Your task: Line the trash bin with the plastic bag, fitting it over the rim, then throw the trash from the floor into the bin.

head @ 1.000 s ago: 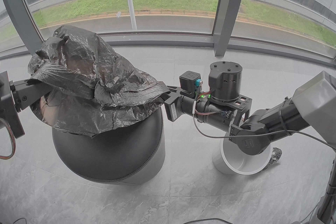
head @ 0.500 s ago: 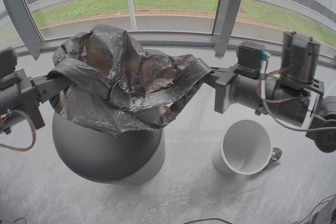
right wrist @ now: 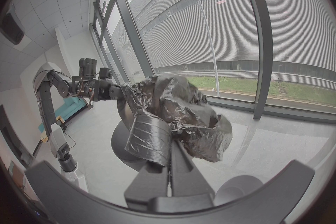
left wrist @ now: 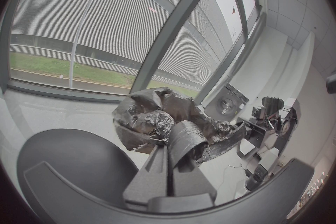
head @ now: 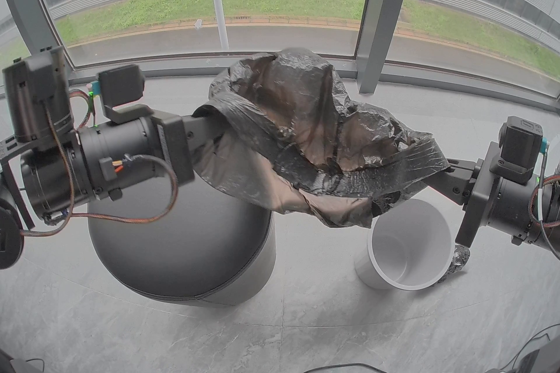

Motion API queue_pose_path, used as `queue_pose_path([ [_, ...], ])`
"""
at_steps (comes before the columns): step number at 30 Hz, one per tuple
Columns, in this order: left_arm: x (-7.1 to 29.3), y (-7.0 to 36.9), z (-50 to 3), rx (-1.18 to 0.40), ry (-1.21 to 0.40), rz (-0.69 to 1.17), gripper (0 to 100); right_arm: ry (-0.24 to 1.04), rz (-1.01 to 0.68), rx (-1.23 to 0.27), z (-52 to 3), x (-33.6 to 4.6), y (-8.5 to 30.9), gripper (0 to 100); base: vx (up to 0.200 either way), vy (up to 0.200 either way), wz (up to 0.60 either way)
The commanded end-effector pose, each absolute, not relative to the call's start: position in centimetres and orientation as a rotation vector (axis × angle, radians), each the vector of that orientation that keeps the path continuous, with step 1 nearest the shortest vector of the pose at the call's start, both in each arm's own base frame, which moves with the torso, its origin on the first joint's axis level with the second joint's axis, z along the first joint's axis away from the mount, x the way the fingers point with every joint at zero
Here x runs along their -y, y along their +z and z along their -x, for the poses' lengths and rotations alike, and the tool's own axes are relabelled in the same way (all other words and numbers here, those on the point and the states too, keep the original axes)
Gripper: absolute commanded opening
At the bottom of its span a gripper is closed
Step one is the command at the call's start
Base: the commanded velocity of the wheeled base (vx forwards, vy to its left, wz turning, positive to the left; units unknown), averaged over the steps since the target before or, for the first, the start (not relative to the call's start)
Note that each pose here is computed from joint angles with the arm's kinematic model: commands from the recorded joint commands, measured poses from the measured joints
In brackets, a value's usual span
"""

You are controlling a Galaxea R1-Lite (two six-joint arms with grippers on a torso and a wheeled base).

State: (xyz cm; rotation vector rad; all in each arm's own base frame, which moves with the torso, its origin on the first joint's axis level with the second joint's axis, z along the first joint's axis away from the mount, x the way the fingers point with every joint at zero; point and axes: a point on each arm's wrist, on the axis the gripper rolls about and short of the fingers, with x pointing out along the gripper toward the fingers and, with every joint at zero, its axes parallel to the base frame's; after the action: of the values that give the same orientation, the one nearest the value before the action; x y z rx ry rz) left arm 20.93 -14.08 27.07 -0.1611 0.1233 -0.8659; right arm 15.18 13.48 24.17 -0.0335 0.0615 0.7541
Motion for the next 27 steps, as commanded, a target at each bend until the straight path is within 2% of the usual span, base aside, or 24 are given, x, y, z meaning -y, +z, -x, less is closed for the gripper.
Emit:
queue_pose_path([
  [1, 16.1, 25.3, -22.0, -0.190, -0.938, 0.144, 0, 0.775, 0.031, -0.037, -14.1, -13.1, 24.5, 0, 0.000, -0.200, 0.00],
  [4, 16.3, 24.9, -22.4, -0.199, -0.971, 0.141, 0, 0.790, 0.037, -0.048, -13.5, -13.5, 24.3, 0, 0.000, -0.200, 0.00],
  [13, 16.0, 23.4, -22.3, -0.205, -1.000, 0.159, 0, 0.721, 0.076, -0.114, -12.3, -14.0, 23.6, 0, 0.000, -0.200, 0.00],
  [18, 15.3, 22.8, -22.2, -0.243, -0.986, 0.235, 0, 0.676, 0.084, -0.128, -11.7, -13.2, 23.3, 0, 0.000, -0.200, 0.00],
  [27, 15.2, 22.4, -22.2, -0.299, -1.029, 0.349, 0, 0.684, 0.084, -0.143, -11.0, -12.3, 22.4, 0, 0.000, -0.200, 0.00],
])
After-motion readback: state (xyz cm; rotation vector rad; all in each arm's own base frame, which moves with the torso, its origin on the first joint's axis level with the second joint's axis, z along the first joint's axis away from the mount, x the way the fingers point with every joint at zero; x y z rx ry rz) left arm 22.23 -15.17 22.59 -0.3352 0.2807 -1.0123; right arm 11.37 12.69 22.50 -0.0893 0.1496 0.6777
